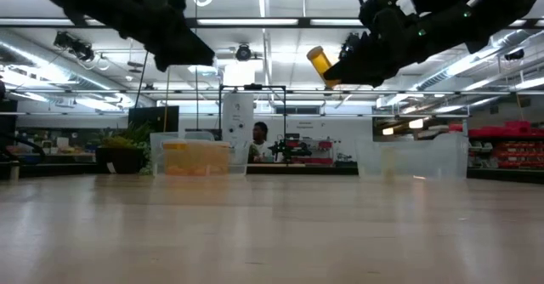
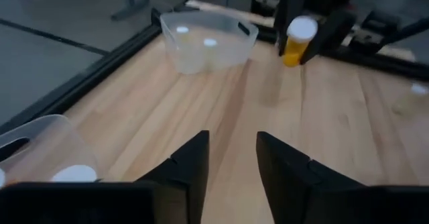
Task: Pick and place medicine bottles into bin by pill shape (circle, oval)
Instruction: Put the small orange pill bottle into the right transparent bin
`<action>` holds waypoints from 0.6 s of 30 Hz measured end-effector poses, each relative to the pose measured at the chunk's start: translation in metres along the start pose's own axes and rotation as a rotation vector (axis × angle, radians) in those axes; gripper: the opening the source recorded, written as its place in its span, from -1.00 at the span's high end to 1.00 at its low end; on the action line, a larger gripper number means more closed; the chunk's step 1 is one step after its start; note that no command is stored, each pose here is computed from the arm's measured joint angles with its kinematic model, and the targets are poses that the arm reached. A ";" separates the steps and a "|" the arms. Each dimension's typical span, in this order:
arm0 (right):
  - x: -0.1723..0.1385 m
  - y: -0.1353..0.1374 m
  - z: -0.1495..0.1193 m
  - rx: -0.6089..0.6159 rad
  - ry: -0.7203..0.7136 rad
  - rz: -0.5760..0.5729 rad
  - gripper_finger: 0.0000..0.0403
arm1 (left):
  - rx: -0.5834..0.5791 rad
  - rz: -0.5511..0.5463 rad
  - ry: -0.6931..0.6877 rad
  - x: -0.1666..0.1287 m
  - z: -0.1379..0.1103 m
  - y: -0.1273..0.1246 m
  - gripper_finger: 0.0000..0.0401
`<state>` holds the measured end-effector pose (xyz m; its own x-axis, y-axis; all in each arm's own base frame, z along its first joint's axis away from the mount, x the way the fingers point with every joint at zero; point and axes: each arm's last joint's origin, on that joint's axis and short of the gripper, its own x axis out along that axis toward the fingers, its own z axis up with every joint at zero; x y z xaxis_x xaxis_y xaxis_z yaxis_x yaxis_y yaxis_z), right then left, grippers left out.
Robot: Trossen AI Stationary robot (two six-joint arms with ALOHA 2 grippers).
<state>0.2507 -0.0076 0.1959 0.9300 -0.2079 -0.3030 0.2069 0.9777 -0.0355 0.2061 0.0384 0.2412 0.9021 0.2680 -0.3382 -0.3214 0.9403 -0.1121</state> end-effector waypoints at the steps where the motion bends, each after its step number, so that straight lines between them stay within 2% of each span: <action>1: 0.002 0.002 0.000 -0.008 -0.013 -0.005 0.41 | 0.013 -0.004 0.015 0.005 0.001 0.000 0.31; 7: 0.014 0.009 0.000 -0.042 -0.116 -0.010 0.41 | 0.101 -0.083 0.005 0.034 0.004 -0.005 0.08; 12: 0.022 0.011 0.002 -0.062 -0.213 -0.016 0.41 | 0.138 -0.174 -0.082 0.056 0.004 -0.010 -0.06; 18: 0.022 0.011 0.007 -0.091 -0.286 -0.025 0.41 | 0.142 -0.212 -0.189 0.074 0.002 -0.014 -0.14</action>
<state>0.2756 -0.0018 0.1959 0.9756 -0.2187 -0.0206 0.2143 0.9682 -0.1291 0.2781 0.0457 0.2197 0.9865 0.0845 -0.1402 -0.0890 0.9957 -0.0258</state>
